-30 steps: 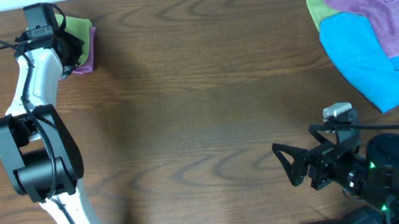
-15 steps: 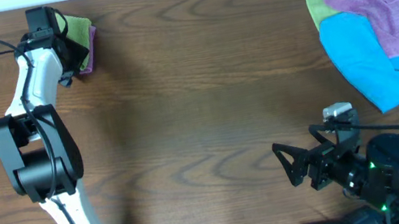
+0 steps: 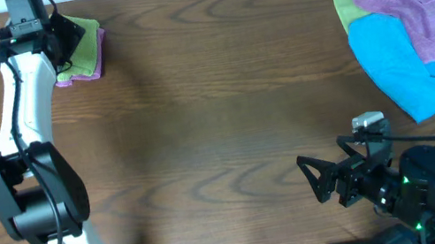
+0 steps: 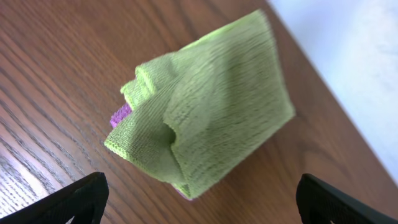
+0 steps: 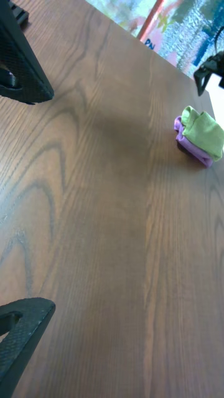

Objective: Fold the cloth
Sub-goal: 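Lower the green cloth onto the pink cloth and adjust its placement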

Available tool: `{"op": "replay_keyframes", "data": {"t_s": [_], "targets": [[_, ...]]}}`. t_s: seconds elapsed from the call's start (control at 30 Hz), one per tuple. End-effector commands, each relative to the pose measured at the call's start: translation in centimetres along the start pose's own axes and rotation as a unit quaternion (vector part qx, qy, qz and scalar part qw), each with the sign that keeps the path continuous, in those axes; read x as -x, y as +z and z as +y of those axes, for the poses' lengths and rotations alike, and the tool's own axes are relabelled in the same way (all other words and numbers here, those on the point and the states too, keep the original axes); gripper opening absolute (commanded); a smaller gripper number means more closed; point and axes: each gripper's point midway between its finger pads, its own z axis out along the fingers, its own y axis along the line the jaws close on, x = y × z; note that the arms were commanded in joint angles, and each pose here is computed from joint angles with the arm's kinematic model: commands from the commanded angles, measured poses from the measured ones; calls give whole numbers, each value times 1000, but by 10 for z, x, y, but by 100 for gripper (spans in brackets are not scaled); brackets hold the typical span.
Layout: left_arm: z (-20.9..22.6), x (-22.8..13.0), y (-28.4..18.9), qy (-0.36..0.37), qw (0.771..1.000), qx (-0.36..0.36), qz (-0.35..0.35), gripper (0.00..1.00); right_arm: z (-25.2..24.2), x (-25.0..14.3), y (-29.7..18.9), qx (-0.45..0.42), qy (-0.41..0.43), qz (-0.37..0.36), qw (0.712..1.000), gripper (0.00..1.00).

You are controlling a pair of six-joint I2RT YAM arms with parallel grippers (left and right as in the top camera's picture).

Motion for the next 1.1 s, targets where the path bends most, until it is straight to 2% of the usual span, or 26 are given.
{"op": "replay_keyframes", "data": {"t_s": [0.0, 0.27, 0.4, 0.53, 0.63, 0.67, 0.7, 0.73, 0.8, 0.87, 1.07], "targets": [[-4, 16, -17, 8, 1000, -8, -22, 96, -3, -1, 0, -6, 9, -2, 1000, 99], [-18, 19, -24, 41, 998, -39, -26, 95, -3, -1, 0, -6, 9, -2, 1000, 99], [-49, 29, -15, 41, 992, -110, -42, 100, -3, -1, 0, -6, 9, -2, 1000, 99], [-61, 34, 0, 43, 988, -132, -61, 73, -3, -1, 0, -6, 9, -2, 1000, 99], [-65, 29, 22, 45, 988, -136, -63, 62, -3, -1, 0, -6, 9, -2, 1000, 99], [-65, 27, 29, 45, 988, -135, -63, 54, -3, -1, 0, -6, 9, -2, 1000, 99], [-62, 24, 40, 45, 989, -126, -63, 36, -3, -1, 0, -6, 9, -2, 1000, 99], [-58, 23, 46, 44, 990, -118, -66, 26, -3, -1, 0, -6, 9, -2, 1000, 99], [-51, 23, 57, 43, 991, -100, -73, 13, -3, -1, 0, -6, 9, -2, 1000, 99], [-43, 24, 64, 41, 993, -80, -81, 8, -3, -1, 0, -6, 9, -2, 1000, 99], [-24, 19, 82, 41, 995, -36, -82, 8, -3, -1, 0, -6, 9, -2, 1000, 99]]}}
